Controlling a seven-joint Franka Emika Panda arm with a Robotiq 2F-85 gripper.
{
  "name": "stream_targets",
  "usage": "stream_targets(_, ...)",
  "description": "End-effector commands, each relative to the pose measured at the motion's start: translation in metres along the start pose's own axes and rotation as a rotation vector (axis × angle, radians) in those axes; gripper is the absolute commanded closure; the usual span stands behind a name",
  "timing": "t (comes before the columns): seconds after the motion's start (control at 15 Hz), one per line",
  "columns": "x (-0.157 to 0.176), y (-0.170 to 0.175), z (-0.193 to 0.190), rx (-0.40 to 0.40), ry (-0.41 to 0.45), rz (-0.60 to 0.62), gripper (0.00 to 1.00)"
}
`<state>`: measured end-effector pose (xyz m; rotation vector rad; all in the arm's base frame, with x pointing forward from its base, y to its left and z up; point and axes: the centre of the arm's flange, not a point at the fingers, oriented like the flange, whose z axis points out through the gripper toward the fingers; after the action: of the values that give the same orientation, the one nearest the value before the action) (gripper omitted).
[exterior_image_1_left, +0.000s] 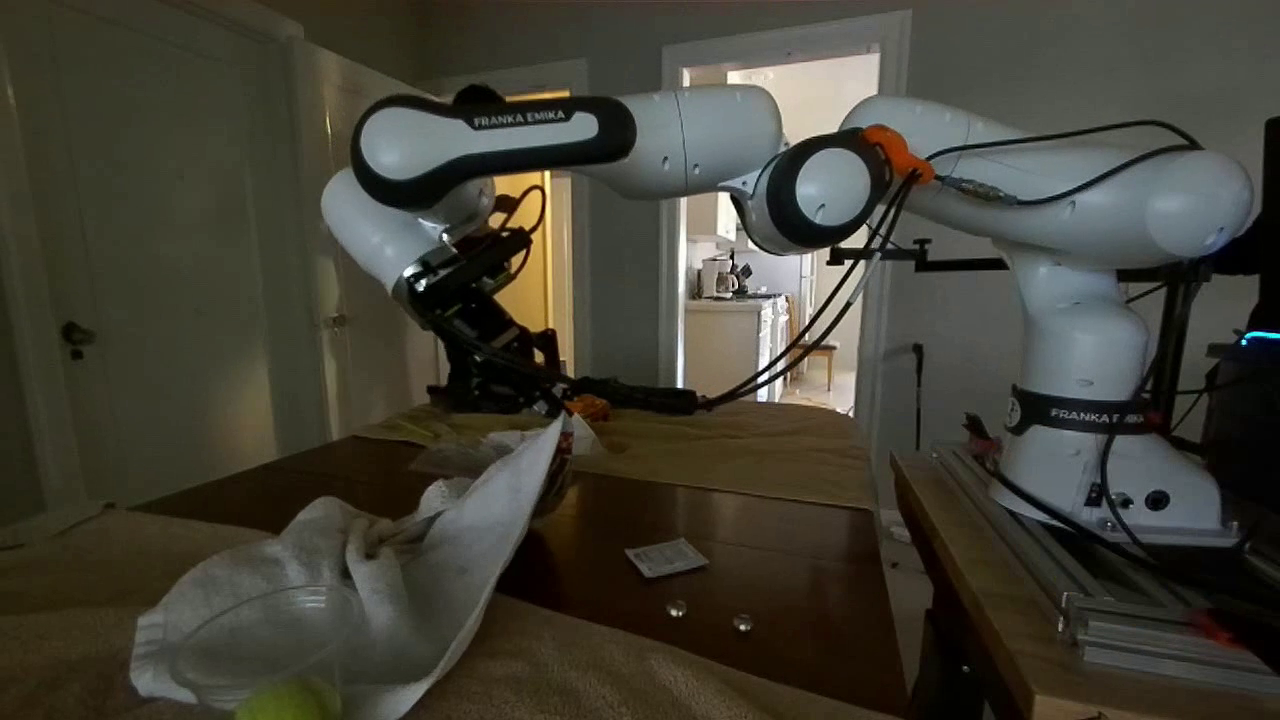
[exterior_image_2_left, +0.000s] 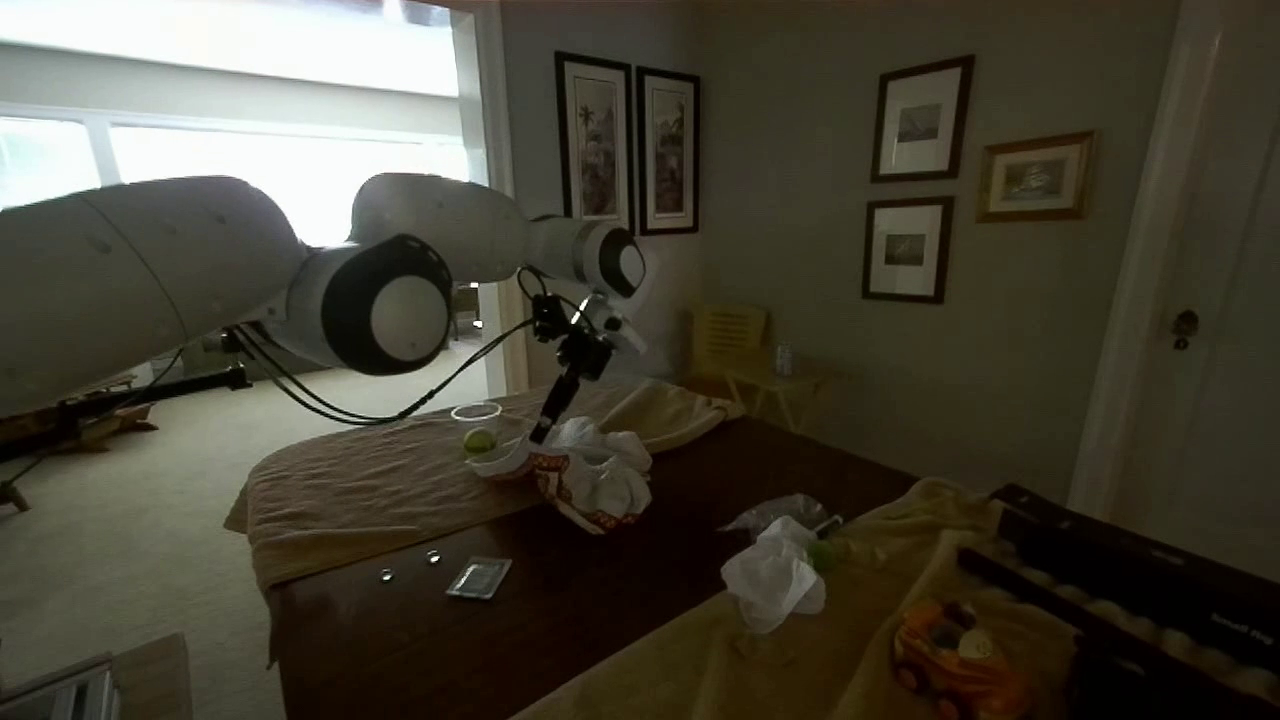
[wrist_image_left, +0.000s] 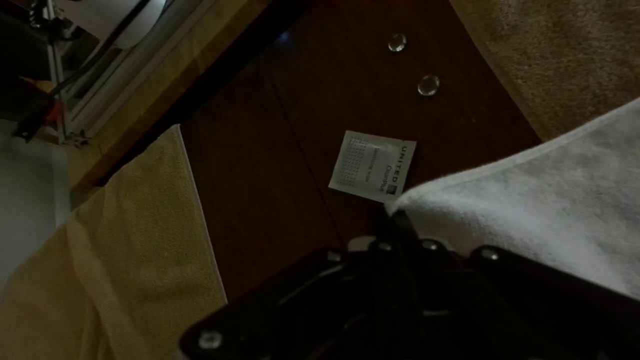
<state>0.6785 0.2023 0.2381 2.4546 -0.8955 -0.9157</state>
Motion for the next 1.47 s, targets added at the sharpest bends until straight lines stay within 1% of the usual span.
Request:
stream_targets(0.0,-0.006,0.028,0.075,-0.034,-0.014,-0.036,0.99)
stream_targets(0.27,0.018,0.015,0.110,-0.050,-0.013,-0.012,0.99)
stream_targets(0.53,0.046,0.005,0.141,-0.049,0.014,0.020,0.99)
stream_targets(0.73,0.061,0.001,0.160,-0.046,0.031,0.029,0.99)
stream_targets(0.93,0.064,0.001,0.165,-0.028,0.052,0.023,0.99)
stream_targets(1.13,0.060,0.002,0.153,-0.011,0.077,0.025,0.99)
stream_targets(1.2,0.059,0.002,0.148,-0.003,0.077,0.027,0.73)
stream_targets(1.27,0.058,0.003,0.143,0.008,0.088,0.030,0.72)
stream_targets(1.4,0.054,0.006,0.123,0.062,0.122,0.047,0.59)
